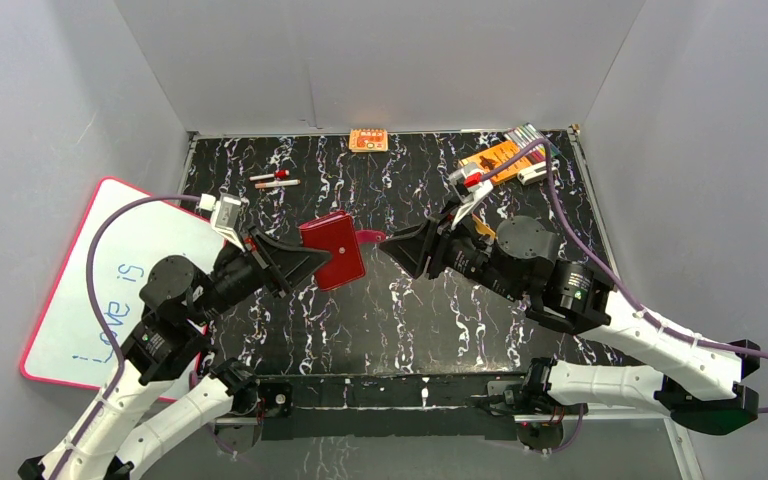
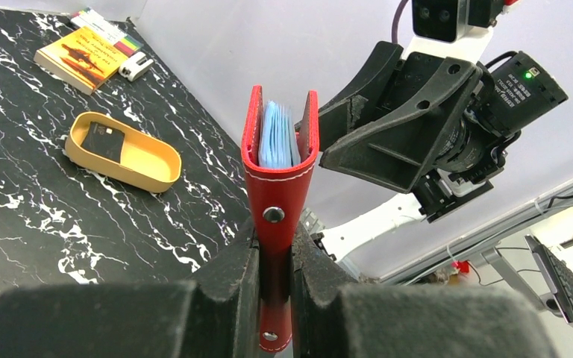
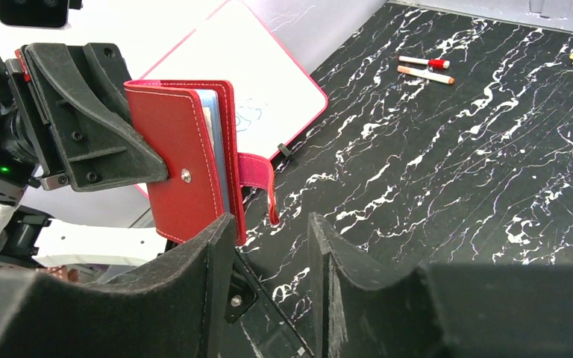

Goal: Put the credit cards into the card holder
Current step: Turn over the card holder.

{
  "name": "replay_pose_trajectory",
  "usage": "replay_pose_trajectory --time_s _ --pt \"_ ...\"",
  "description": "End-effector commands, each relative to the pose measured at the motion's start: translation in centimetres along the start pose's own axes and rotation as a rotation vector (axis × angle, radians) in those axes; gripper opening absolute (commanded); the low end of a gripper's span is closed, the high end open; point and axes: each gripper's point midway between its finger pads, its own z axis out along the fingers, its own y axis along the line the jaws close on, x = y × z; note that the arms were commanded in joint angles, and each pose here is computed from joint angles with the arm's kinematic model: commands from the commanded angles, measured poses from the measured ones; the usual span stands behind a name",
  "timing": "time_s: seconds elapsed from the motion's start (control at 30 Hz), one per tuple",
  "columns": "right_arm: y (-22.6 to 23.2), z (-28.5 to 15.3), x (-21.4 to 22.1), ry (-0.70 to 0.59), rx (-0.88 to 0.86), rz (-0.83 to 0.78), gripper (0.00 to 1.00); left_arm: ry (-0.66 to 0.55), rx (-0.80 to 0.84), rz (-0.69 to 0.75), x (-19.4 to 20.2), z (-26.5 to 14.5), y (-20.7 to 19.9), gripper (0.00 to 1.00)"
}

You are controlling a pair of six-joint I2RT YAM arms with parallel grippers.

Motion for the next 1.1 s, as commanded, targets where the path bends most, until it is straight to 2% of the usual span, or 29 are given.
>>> replay_pose_trajectory --time_s 0.0,0.2,0.37,0.5,0.8,1.07 --pt "1.4 -0.6 -2.6 -0.082 -0.053 0.014 0.46 -0.019 0.074 0.035 -1.0 -0.7 -2.1 0.00" --pt "1.7 -0.4 -2.4 -0.081 -0.068 0.016 0.35 -0.018 0.090 0.040 -0.9 -0.9 -2.4 0.00" --pt "1.8 -0.3 -2.3 -0.080 -0.075 0.018 0.33 -0.020 0.098 0.036 -0.8 -1.0 -2.4 0.00" --pt "2.0 -0.2 -2.3 -0.074 -0.084 0.016 0.27 -0.023 0.099 0.036 -0.8 -1.2 -2.4 0.00" --pt "2.5 0.1 -1.9 -0.056 -0.111 0.018 0.28 -0.026 0.105 0.037 -0.9 -1.2 -2.6 0.00" --pt "2.8 0.2 -1.9 -0.053 -0.125 0.013 0.15 -0.030 0.104 0.037 -0.9 -1.4 -2.6 0.00"
